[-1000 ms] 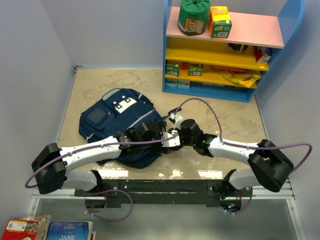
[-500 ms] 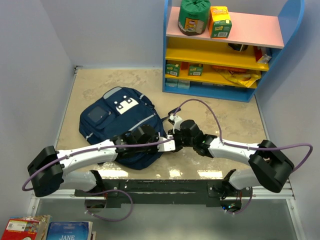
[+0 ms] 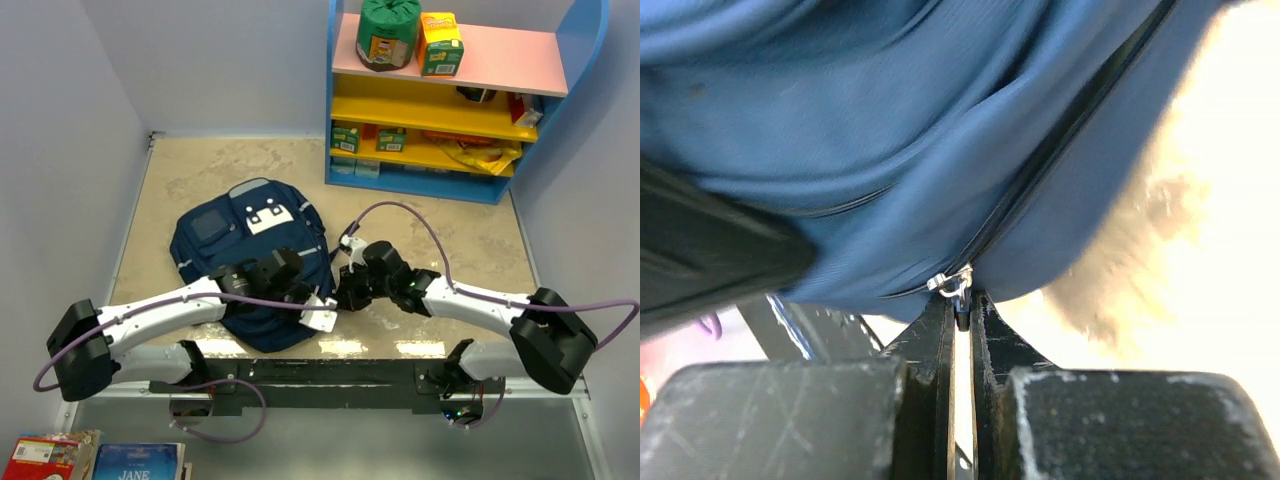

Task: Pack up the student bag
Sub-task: Zip the student bag at the center of the board.

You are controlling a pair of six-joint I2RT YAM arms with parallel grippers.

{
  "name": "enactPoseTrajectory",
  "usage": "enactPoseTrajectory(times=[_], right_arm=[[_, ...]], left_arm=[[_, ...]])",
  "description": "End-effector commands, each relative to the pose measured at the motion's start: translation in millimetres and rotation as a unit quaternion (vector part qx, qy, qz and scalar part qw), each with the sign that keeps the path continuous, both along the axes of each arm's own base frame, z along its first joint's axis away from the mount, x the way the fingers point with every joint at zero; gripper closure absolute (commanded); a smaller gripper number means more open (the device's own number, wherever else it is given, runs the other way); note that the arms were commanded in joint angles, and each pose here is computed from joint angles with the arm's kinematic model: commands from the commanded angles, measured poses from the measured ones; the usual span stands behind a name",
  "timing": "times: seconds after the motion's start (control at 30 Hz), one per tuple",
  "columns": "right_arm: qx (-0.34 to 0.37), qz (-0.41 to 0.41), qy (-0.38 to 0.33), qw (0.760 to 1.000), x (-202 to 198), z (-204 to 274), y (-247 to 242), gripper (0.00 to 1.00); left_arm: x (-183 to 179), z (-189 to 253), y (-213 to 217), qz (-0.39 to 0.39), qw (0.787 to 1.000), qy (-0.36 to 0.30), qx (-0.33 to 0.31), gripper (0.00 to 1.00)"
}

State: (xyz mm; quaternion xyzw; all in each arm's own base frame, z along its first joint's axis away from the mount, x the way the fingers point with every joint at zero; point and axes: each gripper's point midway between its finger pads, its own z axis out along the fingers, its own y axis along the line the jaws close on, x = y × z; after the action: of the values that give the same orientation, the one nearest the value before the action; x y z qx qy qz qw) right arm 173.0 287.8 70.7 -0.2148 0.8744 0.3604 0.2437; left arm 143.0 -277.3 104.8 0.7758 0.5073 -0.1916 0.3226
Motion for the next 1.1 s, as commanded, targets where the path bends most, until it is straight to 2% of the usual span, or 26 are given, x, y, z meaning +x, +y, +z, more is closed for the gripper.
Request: enactPoseTrajectory(times=[0.0, 0.17, 0.3, 0.43, 0.5, 0.53, 0.57, 0.6, 0.63, 0.67, 0.7, 0.73, 0.8, 0.83, 0.87, 0.9, 0.93, 1.0, 1.03, 1.07], right_arm=[[-0.024, -0.040, -0.032, 0.998, 18.3, 7.6, -19.1, 1.00], [-0.019, -0.053, -0.019, 0.998, 19.3, 4.4, -16.6, 1.00], [-0.031, -0.057, -0.013, 0.998, 29.2, -4.1, -10.1, 1.00], [-0.055, -0.076, -0.035, 0.995, 57.8, -8.0, -5.0, 1.00], [-0.056, -0.086, -0.045, 0.994, 72.5, -3.8, -5.4, 1.00], [-0.052, -0.090, -0.050, 0.993, 77.3, -1.1, -4.2, 1.00], [-0.046, -0.090, -0.049, 0.994, 78.0, 1.7, -1.8, 1.00], [-0.039, -0.089, -0.052, 0.994, 80.1, 6.5, 0.8, 1.00], [-0.036, -0.087, -0.051, 0.994, 79.8, 7.9, 2.7, 1.00], [-0.034, -0.089, -0.050, 0.994, 80.1, 9.5, 2.9, 1.00], [-0.035, -0.093, -0.050, 0.994, 80.6, 9.6, 1.8, 1.00], [-0.034, -0.096, -0.053, 0.993, 81.7, 12.1, 1.4, 1.00], [-0.036, -0.111, -0.059, 0.991, 87.0, 14.1, -1.6, 1.00], [-0.040, -0.119, -0.058, 0.990, 90.4, 13.3, -4.6, 1.00], [-0.043, -0.138, -0.053, 0.988, 99.8, 10.5, -10.0, 1.00], [-0.049, -0.151, -0.048, 0.986, 106.4, 7.3, -15.4, 1.00], [-0.056, -0.169, -0.046, 0.983, 116.2, 4.2, -21.7, 1.00], [-0.084, -0.224, -0.027, 0.970, 142.5, -6.7, -45.6, 1.00], [-0.094, -0.245, -0.028, 0.964, 153.4, -9.5, -54.7, 1.00], [-0.094, -0.267, -0.020, 0.959, 166.6, -10.4, -66.8, 0.80]], left_arm=[[-81.0, 9.4, 29.2, -0.191, 0.978, 0.081, 0.010, 1.00], [-107.8, 11.5, 71.4, -0.294, 0.952, 0.068, 0.051, 1.00], [-111.8, 12.6, 83.2, -0.320, 0.945, 0.048, 0.054, 1.00], [-112.5, 7.9, 91.4, -0.347, 0.936, 0.023, 0.060, 1.00], [-107.0, 11.6, 84.1, -0.330, 0.943, 0.015, 0.050, 1.00], [-104.3, 13.9, 80.0, -0.301, 0.952, 0.025, 0.046, 1.00], [-93.9, 17.4, 66.7, -0.282, 0.959, 0.007, 0.027, 1.00], [-83.5, 18.8, 58.4, -0.248, 0.969, 0.000, 0.018, 0.91], [-67.9, 12.7, 56.4, -0.154, 0.987, 0.018, 0.032, 0.79], [-42.0, 27.0, 31.7, -0.103, 0.994, -0.021, -0.015, 0.69], [-27.3, 30.9, 25.3, -0.061, 0.997, -0.027, -0.025, 0.64], [-11.7, 37.0, 22.2, -0.013, 0.999, -0.036, -0.033, 0.52], [11.3, 55.3, 7.1, 0.024, 0.996, -0.060, -0.068, 0.37], [25.4, 70.2, 2.1, 0.067, 0.992, -0.066, -0.084, 0.13], [36.6, 83.6, -5.4, 0.088, 0.988, -0.077, -0.102, 0.04], [46.5, 85.8, -10.0, 0.107, 0.987, -0.073, -0.098, 0.00], [59.0, 114.9, -17.5, 0.132, 0.980, -0.079, -0.124, 0.00], [78.0, 126.3, -18.1, 0.160, 0.977, -0.068, -0.121, 0.00], [87.1, 154.9, -22.7, 0.170, 0.972, -0.072, -0.145, 0.00], [89.3, 157.8, -19.8, 0.177, 0.973, -0.062, -0.134, 0.00]])
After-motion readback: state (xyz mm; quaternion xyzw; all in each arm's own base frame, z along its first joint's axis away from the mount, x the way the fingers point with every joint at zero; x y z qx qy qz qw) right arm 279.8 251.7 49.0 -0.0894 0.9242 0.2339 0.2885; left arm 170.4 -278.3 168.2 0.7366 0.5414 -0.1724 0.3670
